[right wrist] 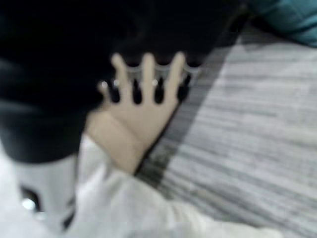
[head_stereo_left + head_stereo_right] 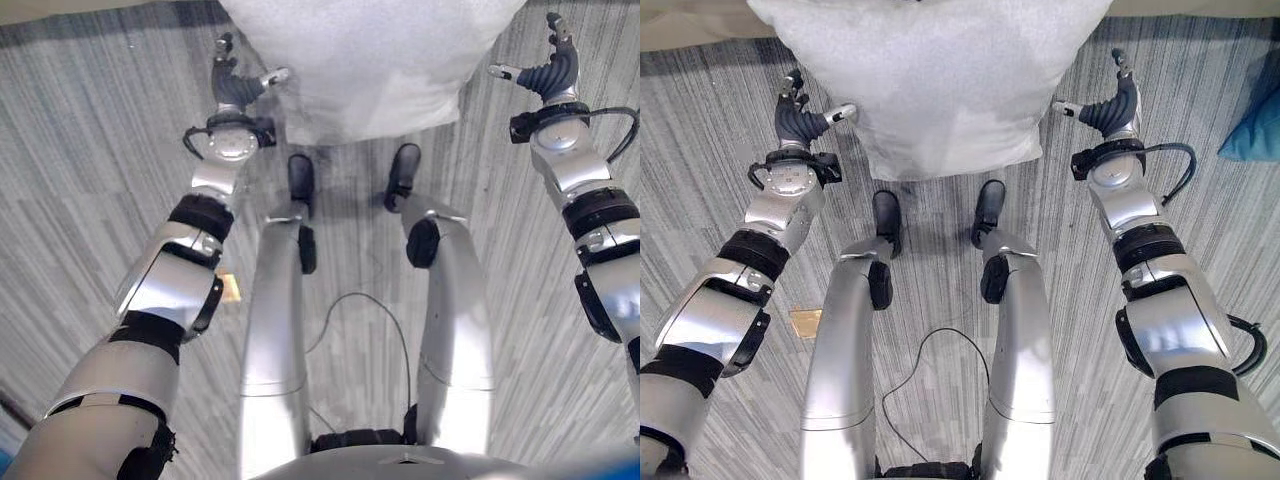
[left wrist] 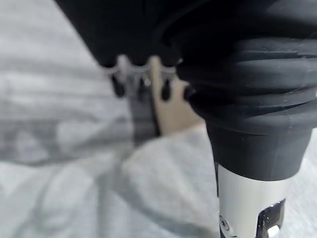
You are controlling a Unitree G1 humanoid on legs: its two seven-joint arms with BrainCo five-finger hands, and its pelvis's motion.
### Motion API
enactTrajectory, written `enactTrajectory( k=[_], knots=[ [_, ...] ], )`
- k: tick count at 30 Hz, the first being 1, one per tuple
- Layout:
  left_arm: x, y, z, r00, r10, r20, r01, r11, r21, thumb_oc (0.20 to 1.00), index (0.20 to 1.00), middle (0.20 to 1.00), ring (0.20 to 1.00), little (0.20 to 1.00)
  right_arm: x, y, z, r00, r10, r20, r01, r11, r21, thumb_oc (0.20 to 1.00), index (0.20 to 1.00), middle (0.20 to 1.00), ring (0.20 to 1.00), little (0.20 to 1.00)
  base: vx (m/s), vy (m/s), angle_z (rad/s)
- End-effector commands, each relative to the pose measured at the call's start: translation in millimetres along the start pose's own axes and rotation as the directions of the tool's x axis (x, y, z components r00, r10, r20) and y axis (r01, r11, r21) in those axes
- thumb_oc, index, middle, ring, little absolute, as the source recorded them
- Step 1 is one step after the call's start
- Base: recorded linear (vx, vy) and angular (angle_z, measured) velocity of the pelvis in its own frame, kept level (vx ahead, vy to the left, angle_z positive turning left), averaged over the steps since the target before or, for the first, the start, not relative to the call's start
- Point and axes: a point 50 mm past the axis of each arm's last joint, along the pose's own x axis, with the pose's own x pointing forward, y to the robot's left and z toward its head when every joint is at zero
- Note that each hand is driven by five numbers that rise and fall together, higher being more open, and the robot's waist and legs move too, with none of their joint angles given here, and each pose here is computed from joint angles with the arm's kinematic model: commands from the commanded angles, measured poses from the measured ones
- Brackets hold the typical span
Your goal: Pick up all the scattered cushions and arrange them neatly on the sofa.
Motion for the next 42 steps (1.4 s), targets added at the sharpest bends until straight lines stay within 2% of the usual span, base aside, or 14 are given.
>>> enactTrajectory(
  k=[1,10,11,13,16,23,28,29,30,31,32,39,42],
  knots=[
    [-2,8,-15,0.996,0.066,-0.054,-0.067,0.998,-0.018,1.0,1.0,1.0,1.0,1.0,-3,2,-6,1.0,0.004,-0.009,-0.004,1.0,-0.007,1.0,1.0,1.0,1.0,1.0,0.0,0.023,-0.05],
    [-3,-20,9,0.999,-0.031,0.023,0.031,0.999,-0.018,1.0,1.0,1.0,1.0,1.0,2,22,19,0.994,0.098,0.039,-0.098,0.995,-0.021,1.0,1.0,1.0,1.0,1.0,0.01,0.017,-0.07],
    [-7,-35,11,0.997,-0.068,0.03,0.069,0.997,-0.035,1.0,1.0,1.0,1.0,1.0,0,36,27,0.989,0.138,0.056,-0.136,0.99,-0.032,1.0,1.0,1.0,1.0,1.0,0.01,0.006,-0.04],
    [-9,-40,9,0.997,-0.077,0.018,0.078,0.996,-0.043,1.0,1.0,1.0,1.0,1.0,-1,42,30,0.987,0.149,0.059,-0.148,0.989,-0.029,1.0,1.0,1.0,1.0,1.0,0.0,0.002,-0.02],
    [-14,-62,16,0.992,-0.124,0.028,0.125,0.991,-0.051,1.0,1.0,1.0,1.0,1.0,-7,70,50,0.971,0.215,0.107,-0.214,0.977,-0.018,1.0,1.0,1.0,1.0,1.0,0.0,0.0,0.0],
    [-13,-72,32,0.989,-0.131,0.073,0.133,0.991,-0.022,1.0,1.0,1.0,1.0,1.0,-17,100,84,0.938,0.279,0.203,-0.274,0.96,-0.055,1.0,1.0,1.0,1.0,1.0,0.0,-0.004,-0.01],
    [-13,-79,53,0.983,-0.128,0.135,0.138,0.988,-0.067,1.0,1.0,1.0,1.0,1.0,-22,109,103,0.929,0.278,0.246,-0.29,0.957,0.013,1.0,1.0,1.0,1.0,1.0,0.0,0.0,0.0],
    [-14,-78,58,0.979,-0.133,0.157,0.145,0.987,-0.068,1.0,1.0,1.0,1.0,1.0,-23,109,106,0.925,0.278,0.259,-0.294,0.955,0.026,0.693,0.693,0.693,0.693,0.693,0.0,0.0,0.0],
    [-14,-77,62,0.975,-0.133,0.176,0.148,0.986,-0.073,0.658,0.658,0.658,0.658,0.658,-24,108,109,0.922,0.277,0.272,-0.301,0.952,0.049,0.369,0.369,0.369,0.369,0.369,0.0,0.0,0.0],
    [-14,-75,68,0.971,-0.13,0.2,0.148,0.986,-0.082,0.332,0.332,0.332,0.332,0.332,-24,106,113,0.919,0.271,0.285,-0.301,0.951,0.068,0.2,0.2,0.2,0.2,0.2,0.0,0.0,0.0],
    [-13,-72,69,0.97,-0.127,0.207,0.147,0.985,-0.087,0.2,0.2,0.2,0.2,0.2,-23,104,115,0.919,0.263,0.293,-0.301,0.949,0.092,0.2,0.2,0.2,0.2,0.2,0.0,0.0,0.0],
    [-11,-50,76,0.962,-0.094,0.255,0.132,0.982,-0.137,0.2,0.2,0.2,0.2,0.2,-20,83,129,0.902,0.211,0.376,-0.274,0.954,0.121,0.2,0.2,0.2,0.2,0.2,-0.01,-0.008,-0.01],
    [-14,-51,78,0.96,-0.093,0.265,0.146,0.971,-0.187,0.2,0.2,0.2,0.2,0.2,-22,80,135,0.891,0.201,0.407,-0.276,0.952,0.134,0.2,0.2,0.2,0.2,0.2,-0.04,-0.029,-0.04]
  ],
)
